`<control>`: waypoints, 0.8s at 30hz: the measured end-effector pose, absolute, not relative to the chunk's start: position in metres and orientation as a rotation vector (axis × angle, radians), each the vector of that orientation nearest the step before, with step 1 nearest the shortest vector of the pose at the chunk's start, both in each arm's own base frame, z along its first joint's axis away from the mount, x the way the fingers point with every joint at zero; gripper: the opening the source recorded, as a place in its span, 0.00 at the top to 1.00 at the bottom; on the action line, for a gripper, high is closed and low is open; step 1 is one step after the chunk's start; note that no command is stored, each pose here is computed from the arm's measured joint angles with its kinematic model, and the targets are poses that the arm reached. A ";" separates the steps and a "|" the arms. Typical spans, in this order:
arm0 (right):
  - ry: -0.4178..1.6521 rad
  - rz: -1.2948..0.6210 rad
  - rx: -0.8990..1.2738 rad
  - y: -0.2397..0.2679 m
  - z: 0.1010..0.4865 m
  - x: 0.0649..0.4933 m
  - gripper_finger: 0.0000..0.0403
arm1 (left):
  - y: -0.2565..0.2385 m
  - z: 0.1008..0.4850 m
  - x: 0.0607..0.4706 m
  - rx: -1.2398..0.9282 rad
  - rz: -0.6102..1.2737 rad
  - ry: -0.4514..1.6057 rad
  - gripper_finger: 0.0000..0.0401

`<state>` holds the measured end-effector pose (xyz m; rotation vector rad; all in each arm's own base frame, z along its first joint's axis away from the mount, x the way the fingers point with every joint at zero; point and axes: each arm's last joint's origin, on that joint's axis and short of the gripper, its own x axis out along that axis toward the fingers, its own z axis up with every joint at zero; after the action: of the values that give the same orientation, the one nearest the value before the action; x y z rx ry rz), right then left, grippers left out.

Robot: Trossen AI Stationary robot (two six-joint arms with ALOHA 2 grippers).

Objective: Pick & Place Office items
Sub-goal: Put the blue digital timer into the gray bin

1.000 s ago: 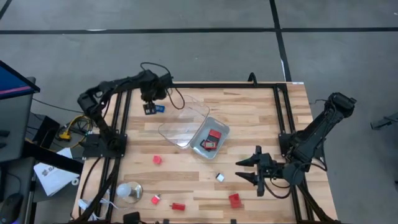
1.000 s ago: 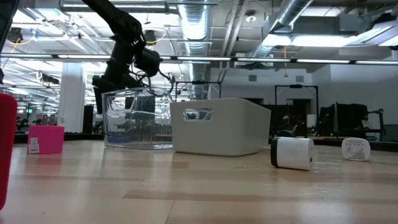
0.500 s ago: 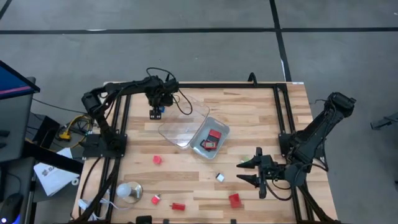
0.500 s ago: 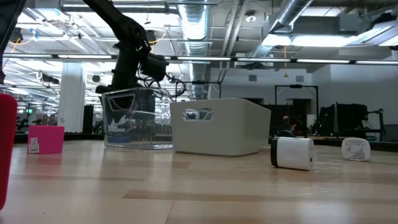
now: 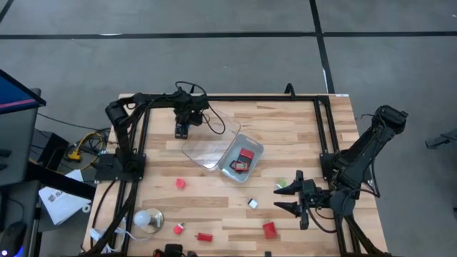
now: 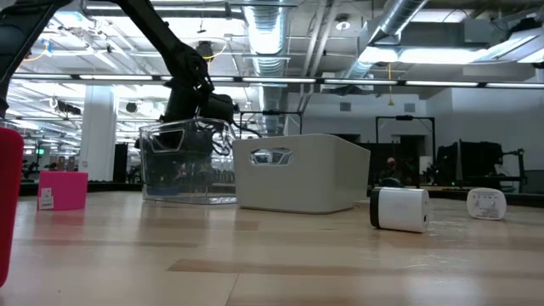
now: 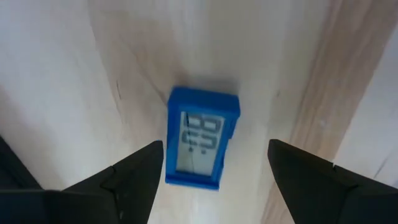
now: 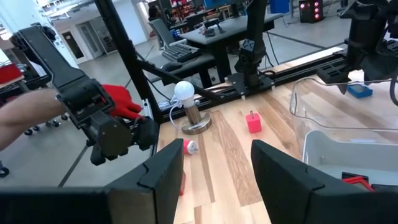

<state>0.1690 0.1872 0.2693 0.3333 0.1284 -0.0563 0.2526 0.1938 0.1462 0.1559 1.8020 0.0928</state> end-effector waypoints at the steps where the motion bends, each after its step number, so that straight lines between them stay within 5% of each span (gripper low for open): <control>1: 0.128 -0.059 0.333 0.187 0.269 0.169 0.55 | 0.194 0.146 0.253 0.159 0.086 1.795 0.28; 18: 0.134 -0.052 0.310 0.187 0.269 0.169 0.55 | 0.210 0.127 0.248 0.051 0.053 1.782 0.29; 24: 0.136 -0.042 0.310 0.188 0.269 0.168 0.55 | 0.210 0.117 0.249 0.029 0.039 1.814 0.40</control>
<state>0.1676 0.1883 0.2689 0.3101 0.1360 -0.0422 0.2490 0.2097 0.1171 0.0290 1.8141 0.0389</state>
